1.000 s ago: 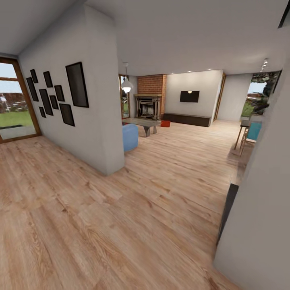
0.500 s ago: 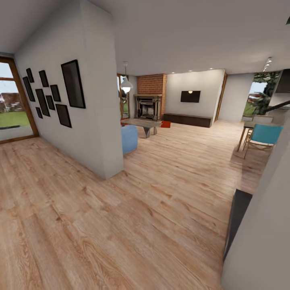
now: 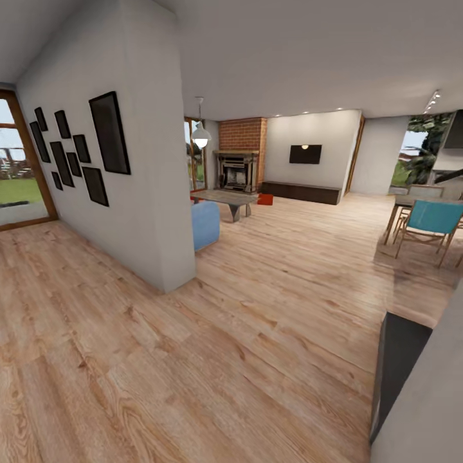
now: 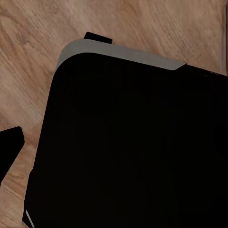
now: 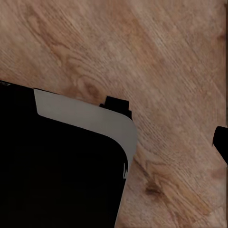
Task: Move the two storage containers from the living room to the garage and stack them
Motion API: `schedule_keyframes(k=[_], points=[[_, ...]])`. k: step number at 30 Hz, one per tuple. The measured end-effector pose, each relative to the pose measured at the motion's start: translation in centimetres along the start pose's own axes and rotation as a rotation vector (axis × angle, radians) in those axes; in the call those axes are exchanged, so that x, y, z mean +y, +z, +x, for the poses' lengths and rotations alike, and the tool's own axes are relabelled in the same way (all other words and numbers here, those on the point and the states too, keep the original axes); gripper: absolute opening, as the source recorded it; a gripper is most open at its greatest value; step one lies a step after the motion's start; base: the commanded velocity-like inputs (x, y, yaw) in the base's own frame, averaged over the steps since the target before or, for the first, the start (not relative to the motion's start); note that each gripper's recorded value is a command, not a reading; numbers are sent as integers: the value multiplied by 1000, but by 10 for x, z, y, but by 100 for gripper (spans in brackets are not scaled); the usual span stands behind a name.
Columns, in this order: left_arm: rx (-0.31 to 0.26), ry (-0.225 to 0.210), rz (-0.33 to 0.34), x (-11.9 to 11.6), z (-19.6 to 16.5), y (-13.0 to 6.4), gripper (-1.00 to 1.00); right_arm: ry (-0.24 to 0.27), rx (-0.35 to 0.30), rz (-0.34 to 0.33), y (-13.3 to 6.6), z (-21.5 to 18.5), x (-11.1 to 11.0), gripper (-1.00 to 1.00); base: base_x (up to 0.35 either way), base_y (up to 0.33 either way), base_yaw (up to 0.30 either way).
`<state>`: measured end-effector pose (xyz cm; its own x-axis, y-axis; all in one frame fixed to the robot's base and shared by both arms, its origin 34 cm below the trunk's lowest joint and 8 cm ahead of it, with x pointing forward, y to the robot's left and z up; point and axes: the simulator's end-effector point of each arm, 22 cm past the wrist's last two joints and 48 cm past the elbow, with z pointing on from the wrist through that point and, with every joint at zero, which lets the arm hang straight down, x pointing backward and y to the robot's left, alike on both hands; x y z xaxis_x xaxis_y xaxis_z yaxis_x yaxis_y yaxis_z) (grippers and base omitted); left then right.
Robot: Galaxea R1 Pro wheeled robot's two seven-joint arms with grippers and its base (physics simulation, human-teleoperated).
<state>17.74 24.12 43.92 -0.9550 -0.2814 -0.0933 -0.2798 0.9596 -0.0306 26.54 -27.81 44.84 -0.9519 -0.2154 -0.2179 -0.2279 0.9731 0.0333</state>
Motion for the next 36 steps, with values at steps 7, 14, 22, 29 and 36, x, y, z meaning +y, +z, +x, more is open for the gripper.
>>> schedule_keyframes(k=[7, 14, 22, 29, 36], points=[[0, 0, 0, 0, 0, 0, 100, -15, -1, -4, 0, 0, 2, 100, 322, 0, 0], [0, 0, 0, 0, 0, 0, 100, -17, -1, -5, 0, -1, 2, 100, 322, 0, 0], [0, -1, 0, 0, 0, 0, 100, -17, 1, -7, 0, 0, 4, 100, 322, 0, -87], [-1, -1, -1, 0, 0, 0, 100, -17, 1, -6, 0, 0, 3, 100, 322, 0, -235], [-1, -1, -1, 0, 0, 0, 100, -17, 1, -6, 0, 0, 3, 100, 322, 0, -242]])
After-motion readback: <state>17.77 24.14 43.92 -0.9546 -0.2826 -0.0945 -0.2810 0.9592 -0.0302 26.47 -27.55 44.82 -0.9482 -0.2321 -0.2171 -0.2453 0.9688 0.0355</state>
